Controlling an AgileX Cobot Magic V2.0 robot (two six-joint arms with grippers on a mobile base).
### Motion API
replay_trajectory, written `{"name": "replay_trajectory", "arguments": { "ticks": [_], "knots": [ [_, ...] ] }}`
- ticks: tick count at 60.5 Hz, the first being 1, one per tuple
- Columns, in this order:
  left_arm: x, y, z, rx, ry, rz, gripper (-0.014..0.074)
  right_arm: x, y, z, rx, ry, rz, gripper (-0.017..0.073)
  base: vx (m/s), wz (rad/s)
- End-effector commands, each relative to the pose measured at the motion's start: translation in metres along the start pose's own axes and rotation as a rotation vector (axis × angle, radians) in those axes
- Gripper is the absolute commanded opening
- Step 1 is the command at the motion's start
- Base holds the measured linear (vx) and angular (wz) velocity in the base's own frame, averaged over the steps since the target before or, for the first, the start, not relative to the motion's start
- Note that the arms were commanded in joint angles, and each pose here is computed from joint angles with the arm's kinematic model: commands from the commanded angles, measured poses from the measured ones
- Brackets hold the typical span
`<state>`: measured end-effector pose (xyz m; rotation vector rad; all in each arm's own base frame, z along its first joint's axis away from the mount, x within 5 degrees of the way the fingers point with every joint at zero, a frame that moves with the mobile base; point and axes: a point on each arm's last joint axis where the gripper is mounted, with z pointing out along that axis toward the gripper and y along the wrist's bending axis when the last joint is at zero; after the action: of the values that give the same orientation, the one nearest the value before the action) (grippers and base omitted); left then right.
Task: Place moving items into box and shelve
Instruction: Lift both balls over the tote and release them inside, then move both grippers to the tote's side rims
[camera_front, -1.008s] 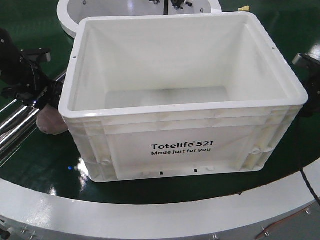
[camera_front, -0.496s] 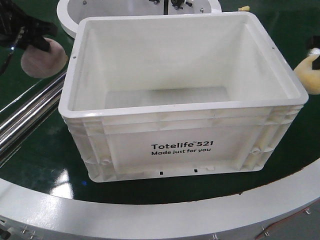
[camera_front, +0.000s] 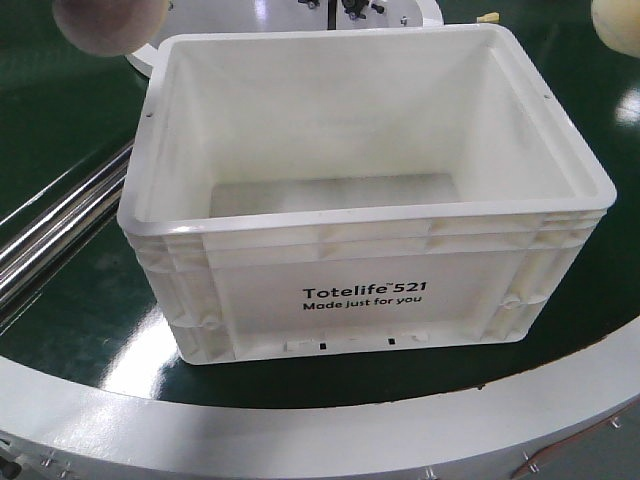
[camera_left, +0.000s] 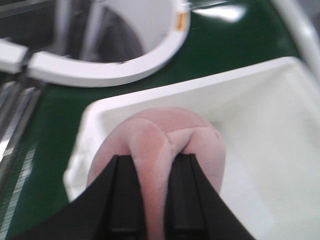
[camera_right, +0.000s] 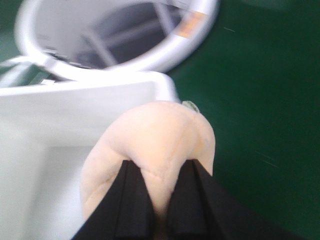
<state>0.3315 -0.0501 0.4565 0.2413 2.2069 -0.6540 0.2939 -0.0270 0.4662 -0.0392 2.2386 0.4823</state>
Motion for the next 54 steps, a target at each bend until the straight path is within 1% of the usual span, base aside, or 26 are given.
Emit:
{"name": "replay_trajectory", "arguments": {
  "ticks": [1,4,7,11,15,21,22,25,29,33,35,38,41,44,47,48,50,51,54],
  "knots": [
    [-0.012,-0.031,-0.025,0.128,-0.132,0.025,0.0006,-0.009,0.027,-0.024,-0.151,-0.126,-0.05,-0.0005,0.0,0.0],
    [-0.011,-0.034,-0.024,0.137,-0.129,0.029,0.0025,-0.008,0.033,-0.024,-0.214,-0.114,-0.058,0.0002,0.0,0.0],
    [-0.011,-0.037,-0.023,0.146,-0.122,0.035,0.0057,-0.005,0.041,-0.021,-0.247,-0.088,-0.082,0.0018,0.0,0.0],
    [-0.009,-0.045,-0.02,0.167,-0.113,0.046,0.0111,0.0,0.053,-0.016,-0.28,-0.041,-0.146,0.0055,0.0,0.0],
    [-0.007,-0.053,-0.017,0.19,-0.101,0.06,0.0181,0.005,0.074,-0.008,-0.33,-0.007,-0.225,0.0118,0.0,0.0],
    [-0.004,-0.067,-0.01,0.228,-0.082,0.08,0.0309,0.01,0.095,0.008,-0.367,0.026,-0.281,0.0226,0.0,0.0],
    [-0.003,-0.069,-0.009,0.234,-0.078,0.084,0.0334,0.011,0.099,0.011,-0.365,0.029,-0.298,0.0259,0.0,0.0],
    [-0.002,-0.074,-0.005,0.25,-0.065,0.091,0.04,0.013,0.105,0.016,-0.349,0.037,-0.314,0.0316,0.0,0.0],
    [0.0,-0.079,0.0,0.264,-0.052,0.099,0.0479,0.014,0.108,0.023,-0.296,0.045,-0.319,0.0402,0.0,0.0],
    [0.002,-0.082,0.004,0.267,-0.041,0.106,0.0531,0.013,0.106,0.025,-0.242,0.042,-0.293,0.045,0.0,0.0],
    [0.002,-0.083,0.005,0.266,-0.039,0.107,0.0544,0.013,0.104,0.026,-0.221,0.044,-0.265,0.0465,0.0,0.0],
    [0.002,-0.083,0.005,0.263,-0.041,0.102,0.0549,0.013,0.101,0.026,-0.189,0.054,-0.244,0.0475,0.0,0.0],
    [0.001,-0.082,0.005,0.256,-0.046,0.104,0.0548,0.014,0.098,0.026,-0.153,0.061,-0.24,0.0475,0.0,0.0],
    [0.001,-0.081,0.006,0.247,-0.045,0.092,0.0546,0.014,0.094,0.027,-0.116,0.069,-0.241,0.0475,0.0,0.0],
    [0.001,-0.079,0.006,0.216,-0.043,0.087,0.0543,0.014,0.091,0.027,-0.077,0.073,-0.241,0.0475,0.0,0.0],
    [0.001,-0.077,0.007,0.195,-0.043,0.082,0.0543,0.014,0.09,0.027,-0.066,0.073,-0.239,0.0475,0.0,0.0],
    [0.001,-0.073,0.007,0.151,-0.041,0.063,0.0543,0.013,0.086,0.027,-0.029,0.072,-0.23,0.0475,0.0,0.0],
    [0.001,-0.07,0.008,0.124,-0.037,0.047,0.0543,0.013,0.085,0.027,-0.009,0.07,-0.229,0.0475,0.0,0.0],
    [0.002,-0.064,0.008,0.061,-0.026,0.009,0.0543,0.012,0.08,0.027,0.043,0.064,-0.202,0.0475,0.0,0.0]
  ]
}}
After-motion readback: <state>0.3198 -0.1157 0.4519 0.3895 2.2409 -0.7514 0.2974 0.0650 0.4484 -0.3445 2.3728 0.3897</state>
